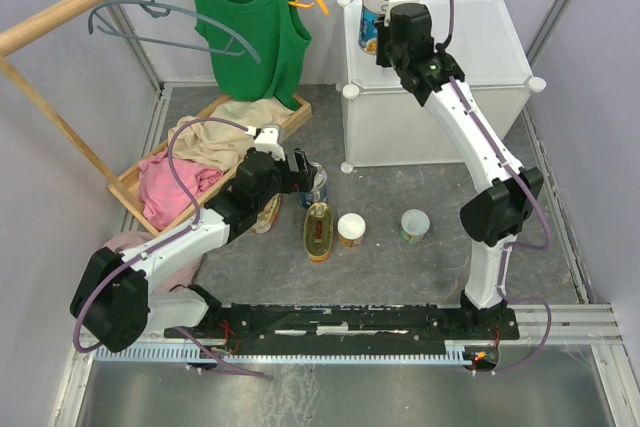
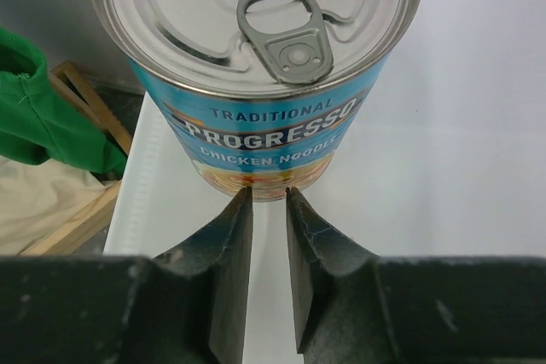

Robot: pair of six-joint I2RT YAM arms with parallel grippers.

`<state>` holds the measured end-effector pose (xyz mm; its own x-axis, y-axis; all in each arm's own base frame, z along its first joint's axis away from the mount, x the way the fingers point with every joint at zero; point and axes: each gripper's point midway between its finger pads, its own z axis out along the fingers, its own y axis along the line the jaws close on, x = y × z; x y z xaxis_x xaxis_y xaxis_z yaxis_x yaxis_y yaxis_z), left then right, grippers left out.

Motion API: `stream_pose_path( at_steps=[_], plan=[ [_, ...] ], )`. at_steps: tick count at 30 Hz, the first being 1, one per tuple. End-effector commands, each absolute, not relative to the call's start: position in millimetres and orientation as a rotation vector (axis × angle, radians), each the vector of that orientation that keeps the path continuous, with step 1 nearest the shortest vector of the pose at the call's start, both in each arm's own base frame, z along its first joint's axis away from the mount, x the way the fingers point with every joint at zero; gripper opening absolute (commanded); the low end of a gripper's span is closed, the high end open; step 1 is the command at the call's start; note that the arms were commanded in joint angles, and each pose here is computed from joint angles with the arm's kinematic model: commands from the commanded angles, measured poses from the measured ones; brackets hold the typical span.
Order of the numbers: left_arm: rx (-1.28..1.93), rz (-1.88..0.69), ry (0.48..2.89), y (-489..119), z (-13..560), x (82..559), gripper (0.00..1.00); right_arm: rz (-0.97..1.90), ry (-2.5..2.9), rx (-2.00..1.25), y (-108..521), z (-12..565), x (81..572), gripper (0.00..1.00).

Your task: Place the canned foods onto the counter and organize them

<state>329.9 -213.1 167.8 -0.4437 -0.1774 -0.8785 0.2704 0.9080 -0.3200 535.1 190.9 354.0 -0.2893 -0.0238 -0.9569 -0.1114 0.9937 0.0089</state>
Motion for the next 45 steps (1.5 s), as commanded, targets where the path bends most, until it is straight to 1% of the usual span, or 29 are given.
stream_pose_path(
  at_steps=[1, 20, 30, 40, 45],
  plan=[
    [0.025, -0.567, 1.891, -219, 194, 338, 0.99, 0.062, 1.779, -0.048, 176, 384, 542, 0.30],
    [0.036, -0.596, 1.893, -228, 198, 344, 0.99, 0.102, 1.770, -0.063, 188, 376, 581, 0.30],
    [0.035, -0.615, 1.898, -231, 198, 343, 0.99, 0.114, 1.760, -0.058, 190, 372, 592, 0.31],
    [0.052, -0.623, 1.923, -235, 199, 343, 0.99, 0.120, 1.747, -0.063, 185, 384, 577, 0.31],
    [0.073, -0.616, 1.965, -237, 195, 342, 0.99, 0.123, 1.755, -0.066, 182, 387, 566, 0.34]
  ],
)
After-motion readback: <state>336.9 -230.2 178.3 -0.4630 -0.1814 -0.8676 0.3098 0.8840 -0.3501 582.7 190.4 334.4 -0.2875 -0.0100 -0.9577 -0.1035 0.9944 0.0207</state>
